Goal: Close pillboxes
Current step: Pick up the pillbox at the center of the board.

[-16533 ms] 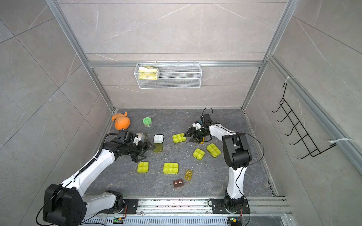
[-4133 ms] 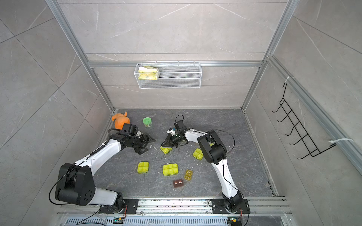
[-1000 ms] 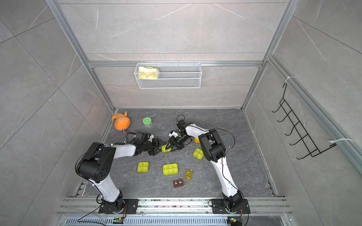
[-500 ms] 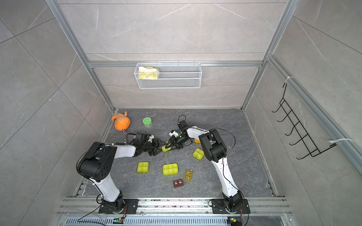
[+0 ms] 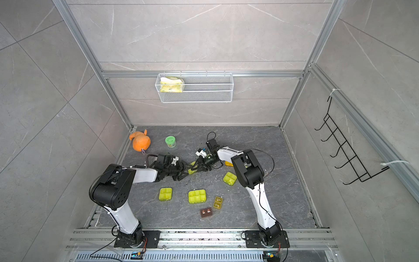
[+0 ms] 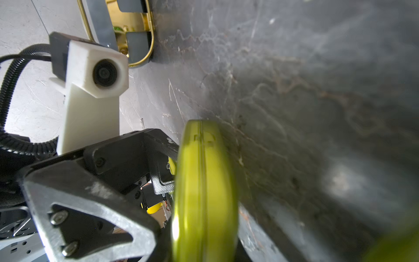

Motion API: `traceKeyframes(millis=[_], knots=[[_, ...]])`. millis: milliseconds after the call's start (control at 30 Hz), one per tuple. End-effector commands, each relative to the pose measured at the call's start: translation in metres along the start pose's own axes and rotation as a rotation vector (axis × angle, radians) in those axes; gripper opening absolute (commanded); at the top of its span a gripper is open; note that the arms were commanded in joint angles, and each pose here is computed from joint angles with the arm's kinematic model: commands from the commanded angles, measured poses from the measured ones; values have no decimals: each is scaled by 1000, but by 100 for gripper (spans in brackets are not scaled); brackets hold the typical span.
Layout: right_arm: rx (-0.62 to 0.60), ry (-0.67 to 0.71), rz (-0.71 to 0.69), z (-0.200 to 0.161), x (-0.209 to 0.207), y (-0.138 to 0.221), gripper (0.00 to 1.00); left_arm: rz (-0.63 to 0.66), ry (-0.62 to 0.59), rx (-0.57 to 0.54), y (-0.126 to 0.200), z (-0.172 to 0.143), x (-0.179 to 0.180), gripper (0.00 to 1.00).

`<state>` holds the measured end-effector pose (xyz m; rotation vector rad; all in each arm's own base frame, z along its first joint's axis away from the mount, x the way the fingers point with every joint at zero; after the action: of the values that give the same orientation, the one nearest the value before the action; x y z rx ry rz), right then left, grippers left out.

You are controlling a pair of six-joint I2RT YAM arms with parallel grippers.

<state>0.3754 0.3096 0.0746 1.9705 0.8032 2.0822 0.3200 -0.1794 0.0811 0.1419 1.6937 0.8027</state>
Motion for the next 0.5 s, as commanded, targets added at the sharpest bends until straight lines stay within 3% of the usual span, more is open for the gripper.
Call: traceKeyframes(millis=[0,267,467], knots=[[-30,33,13,0,19,9,25,91,79,32,5,-10,22,69],[-57,58,33,-9,36,21,24,30,49,-4,34,-4,-3,79],[-91,92,64,-25,62,40,24,-56,-41,-18,63,-3,-49,86]])
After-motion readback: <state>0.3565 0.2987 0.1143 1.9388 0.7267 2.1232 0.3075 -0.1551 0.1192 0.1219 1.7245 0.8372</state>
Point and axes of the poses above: each gripper's point midway between its finger pads, its own y axis back along the fingers, its own x axis along the line the jaws close on, z = x × y, the point moved 7 cm from there along y, back along the fingers, and after that the axes turned 1 degree about y, right-handed, at the moved point
